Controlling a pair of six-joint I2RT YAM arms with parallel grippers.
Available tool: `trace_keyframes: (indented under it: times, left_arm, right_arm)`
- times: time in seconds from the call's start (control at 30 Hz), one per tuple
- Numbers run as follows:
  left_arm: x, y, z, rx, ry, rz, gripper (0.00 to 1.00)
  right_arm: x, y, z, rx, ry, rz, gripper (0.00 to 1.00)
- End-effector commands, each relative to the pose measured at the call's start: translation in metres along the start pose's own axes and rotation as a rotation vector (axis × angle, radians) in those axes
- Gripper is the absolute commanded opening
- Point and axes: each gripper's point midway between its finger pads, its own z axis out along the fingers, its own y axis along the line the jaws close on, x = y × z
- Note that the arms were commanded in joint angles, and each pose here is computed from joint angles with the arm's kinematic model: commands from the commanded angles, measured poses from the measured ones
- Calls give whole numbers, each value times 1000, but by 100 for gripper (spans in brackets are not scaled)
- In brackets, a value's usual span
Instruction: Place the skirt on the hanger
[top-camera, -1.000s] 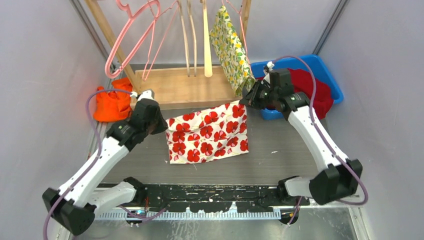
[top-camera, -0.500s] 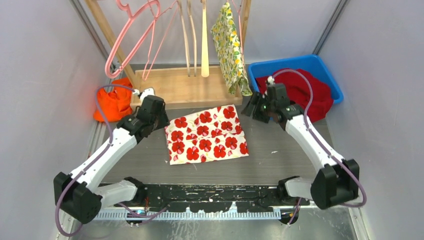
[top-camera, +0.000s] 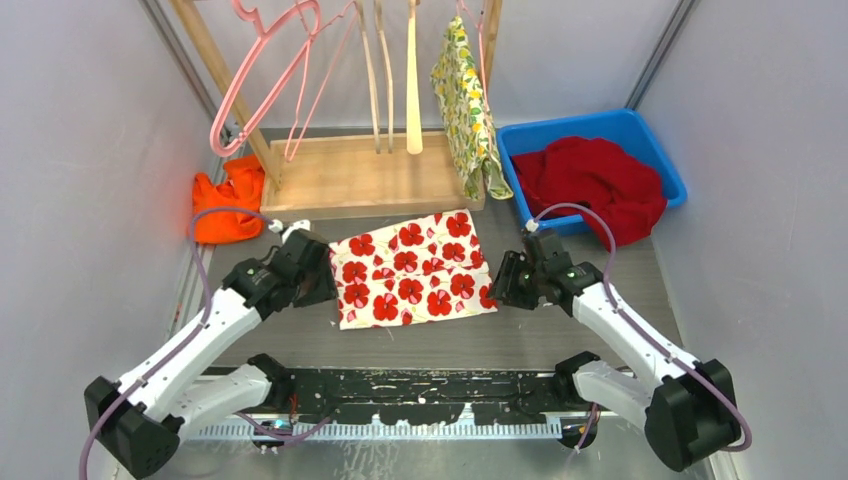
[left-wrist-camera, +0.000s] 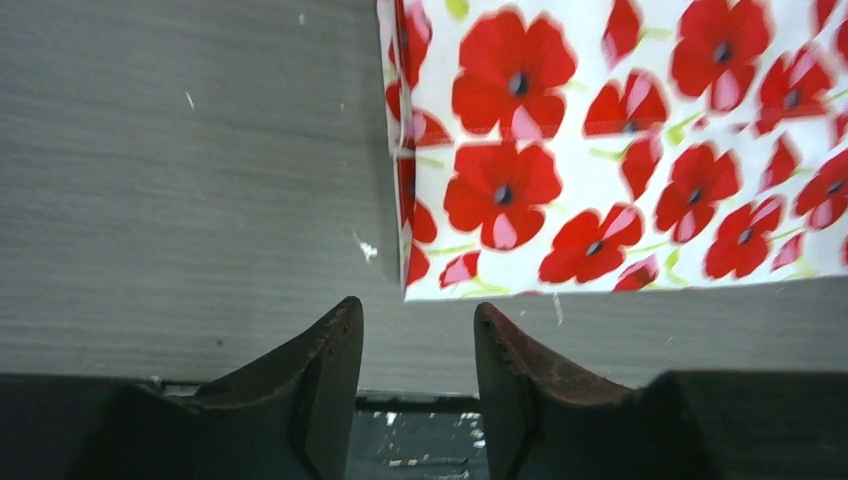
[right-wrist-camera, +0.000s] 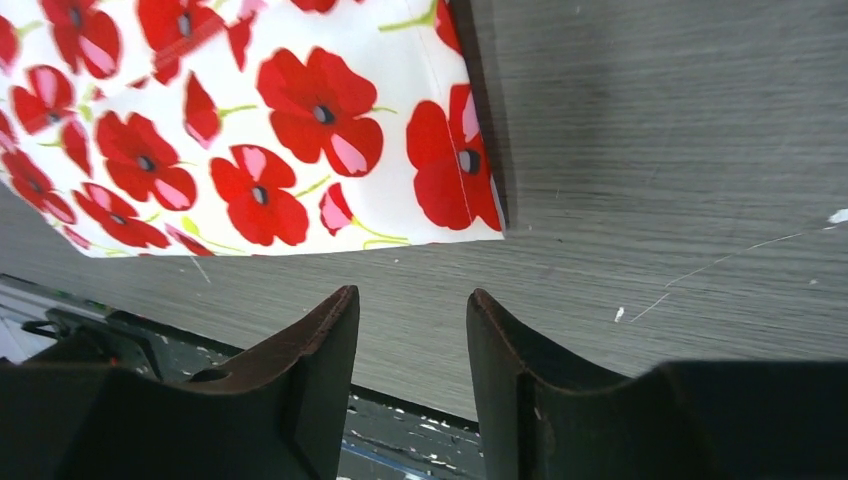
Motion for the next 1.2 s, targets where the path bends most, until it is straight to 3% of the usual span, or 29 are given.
trace_keyframes:
  times: [0.0, 0.17, 0.57, 0.93, 1.17]
  left_arm:
    - [37, 2, 5, -70, 157, -5, 44]
    - [58, 12, 15, -156, 200, 3, 43]
    - [66, 25, 49, -244, 146, -49, 46]
    - [74, 3, 65, -121, 154, -69, 45]
    - [91, 10, 80, -174, 213, -45, 44]
  right_arm:
    - [4, 2, 17, 18, -19, 11, 49]
    - [14, -12, 30, 105, -17, -12, 50]
    - [-10, -23, 46, 222, -86, -49, 52]
    - [-12, -24, 50, 243, -86, -68, 53]
    - [-10, -24, 55, 245, -76, -71, 53]
